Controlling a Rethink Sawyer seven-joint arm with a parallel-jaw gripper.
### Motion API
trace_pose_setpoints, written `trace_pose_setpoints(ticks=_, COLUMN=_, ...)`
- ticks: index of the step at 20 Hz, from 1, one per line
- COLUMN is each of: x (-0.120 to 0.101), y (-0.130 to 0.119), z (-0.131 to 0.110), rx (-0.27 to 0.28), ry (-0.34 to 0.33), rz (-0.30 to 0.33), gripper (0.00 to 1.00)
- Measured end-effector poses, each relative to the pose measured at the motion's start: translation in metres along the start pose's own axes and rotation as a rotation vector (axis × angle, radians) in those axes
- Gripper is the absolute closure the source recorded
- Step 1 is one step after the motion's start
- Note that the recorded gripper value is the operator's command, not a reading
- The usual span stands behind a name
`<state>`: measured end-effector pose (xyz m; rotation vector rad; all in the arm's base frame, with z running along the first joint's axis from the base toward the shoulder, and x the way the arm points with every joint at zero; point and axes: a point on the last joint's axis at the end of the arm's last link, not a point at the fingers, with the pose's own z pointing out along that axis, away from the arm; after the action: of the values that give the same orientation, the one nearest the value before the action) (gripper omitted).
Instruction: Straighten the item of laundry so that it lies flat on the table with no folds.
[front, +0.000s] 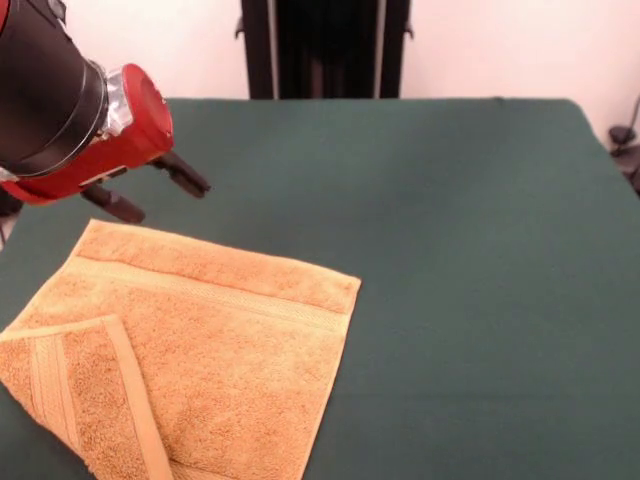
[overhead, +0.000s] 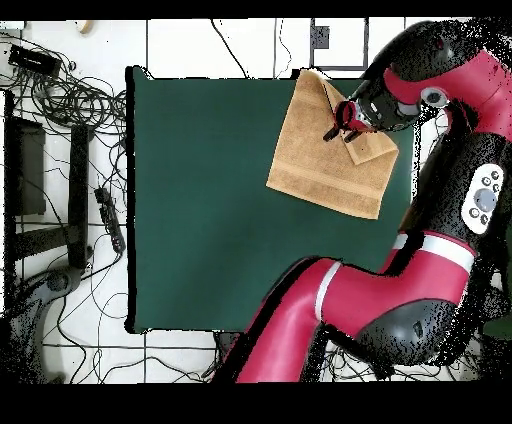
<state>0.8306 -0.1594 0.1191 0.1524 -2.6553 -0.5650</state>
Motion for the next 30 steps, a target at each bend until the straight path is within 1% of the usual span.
trace_pose_setpoints(ticks=3, x=-0.001, y=-0.001, z=-0.004, rx=0.004, ry=-0.037, rz=-0.014, gripper=0.0)
trace_pose_setpoints(ticks=5, x=-0.003, y=-0.007, z=-0.01, rx=0.031, ry=-0.098, rz=-0.022, gripper=0.0)
trace_pose_setpoints(ticks=8, x=-0.005, y=-0.021, z=-0.023, rx=0.09, ry=-0.193, rz=-0.019, gripper=0.0)
trace_pose_setpoints(ticks=9, x=-0.006, y=-0.03, z=-0.034, rx=0.135, ry=-0.257, rz=-0.015, gripper=0.0)
trace_pose_setpoints(ticks=10, x=-0.006, y=-0.033, z=-0.039, rx=0.15, ry=-0.281, rz=-0.014, gripper=0.0)
trace_pose_setpoints(ticks=11, x=-0.006, y=-0.038, z=-0.047, rx=0.171, ry=-0.32, rz=-0.011, gripper=0.0)
trace_pose_setpoints(ticks=14, x=-0.005, y=-0.043, z=-0.058, rx=0.19, ry=-0.364, rz=-0.007, gripper=0.0)
trace_pose_setpoints(ticks=15, x=-0.003, y=-0.045, z=-0.067, rx=0.196, ry=-0.397, rz=-0.002, gripper=0.0)
trace_pose_setpoints(ticks=19, x=0.002, y=-0.048, z=-0.076, rx=0.177, ry=-0.427, rz=0.014, gripper=0.0)
trace_pose_setpoints(ticks=20, x=0.005, y=-0.048, z=-0.079, rx=0.153, ry=-0.43, rz=0.022, gripper=0.0)
trace_pose_setpoints(ticks=23, x=0.012, y=-0.049, z=-0.08, rx=0.111, ry=-0.426, rz=0.041, gripper=0.0)
trace_pose_setpoints(ticks=24, x=0.018, y=-0.048, z=-0.079, rx=0.073, ry=-0.416, rz=0.057, gripper=0.0)
trace_pose_setpoints(ticks=27, x=0.024, y=-0.047, z=-0.076, rx=0.034, ry=-0.402, rz=0.075, gripper=0.0)
trace_pose_setpoints(ticks=30, x=0.033, y=-0.044, z=-0.069, rx=-0.022, ry=-0.376, rz=0.099, gripper=0.0)
